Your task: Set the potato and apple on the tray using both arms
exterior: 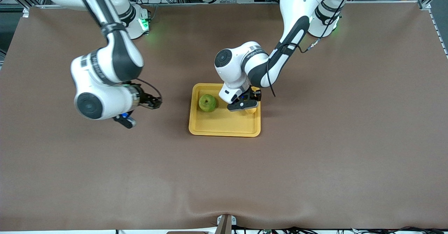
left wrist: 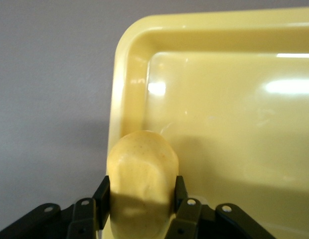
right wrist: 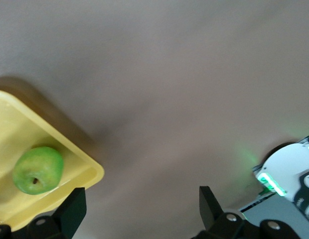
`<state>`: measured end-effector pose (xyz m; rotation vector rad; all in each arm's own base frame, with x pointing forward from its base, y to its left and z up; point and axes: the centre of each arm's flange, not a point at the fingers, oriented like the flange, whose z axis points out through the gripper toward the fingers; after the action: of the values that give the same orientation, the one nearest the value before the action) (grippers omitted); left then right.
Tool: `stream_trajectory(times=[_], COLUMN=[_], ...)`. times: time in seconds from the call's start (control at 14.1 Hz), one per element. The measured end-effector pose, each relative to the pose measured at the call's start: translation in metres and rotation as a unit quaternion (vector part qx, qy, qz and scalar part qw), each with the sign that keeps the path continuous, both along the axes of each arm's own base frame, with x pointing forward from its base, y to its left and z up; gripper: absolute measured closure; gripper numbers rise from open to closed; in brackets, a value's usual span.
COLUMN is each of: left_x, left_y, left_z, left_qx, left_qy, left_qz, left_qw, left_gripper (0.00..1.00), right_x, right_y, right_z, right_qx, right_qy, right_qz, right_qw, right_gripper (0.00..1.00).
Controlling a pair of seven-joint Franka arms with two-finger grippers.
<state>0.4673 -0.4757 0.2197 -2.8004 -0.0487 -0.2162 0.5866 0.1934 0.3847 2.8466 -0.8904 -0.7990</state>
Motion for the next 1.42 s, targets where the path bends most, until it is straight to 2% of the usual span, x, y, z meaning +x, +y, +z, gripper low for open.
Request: stream_trajectory(times=[0.21, 0.43, 0.57, 0.64, 0.93, 1.21, 1.42], left_x=[0.008, 0.007, 0.004, 0.005, 0.022, 0.035, 0.055], left_y=[-0.005, -0.006, -0.009, -0.009, -0.01, 0.001, 0.031], left_z=[-0.006, -0.015, -0.017, -0.015, 0.012, 0.076, 0.118], left_qx=[-0.005, 0.001, 0.002, 0.0, -0.015, -0.043, -0.057], left_qy=[-0.003, -0.01, -0.012, -0.013, -0.026, -0.017, 0.004], left_qz=[0.009, 0.017, 0.016, 0.016, 0.036, 0.081, 0.087], left_qw=[1.0, 1.0, 1.0, 1.0, 0.999, 0.996, 0.995], left_gripper=[0.48, 0.23, 0.03, 0.0, 0.0, 0.0, 0.0], right_x=[0.008, 0.014, 0.019, 0.021, 0.03, 0.034, 0.038], right_y=[-0.037, -0.062, -0.086, -0.1, -0.147, -0.19, -0.205], right_z=[0.027, 0.052, 0.061, 0.065, 0.087, 0.106, 0.129], right_qx=[0.024, 0.048, 0.072, 0.082, 0.114, 0.144, 0.124], right_qy=[0.0, -0.011, -0.02, -0.021, -0.051, -0.079, -0.099], right_qz=[0.008, 0.028, 0.052, 0.061, 0.109, 0.184, 0.267], right_qw=[1.0, 0.998, 0.996, 0.995, 0.986, 0.969, 0.951], right_gripper=[0.0, 0.0, 0.0, 0.0, 0.0, 0.0, 0.0])
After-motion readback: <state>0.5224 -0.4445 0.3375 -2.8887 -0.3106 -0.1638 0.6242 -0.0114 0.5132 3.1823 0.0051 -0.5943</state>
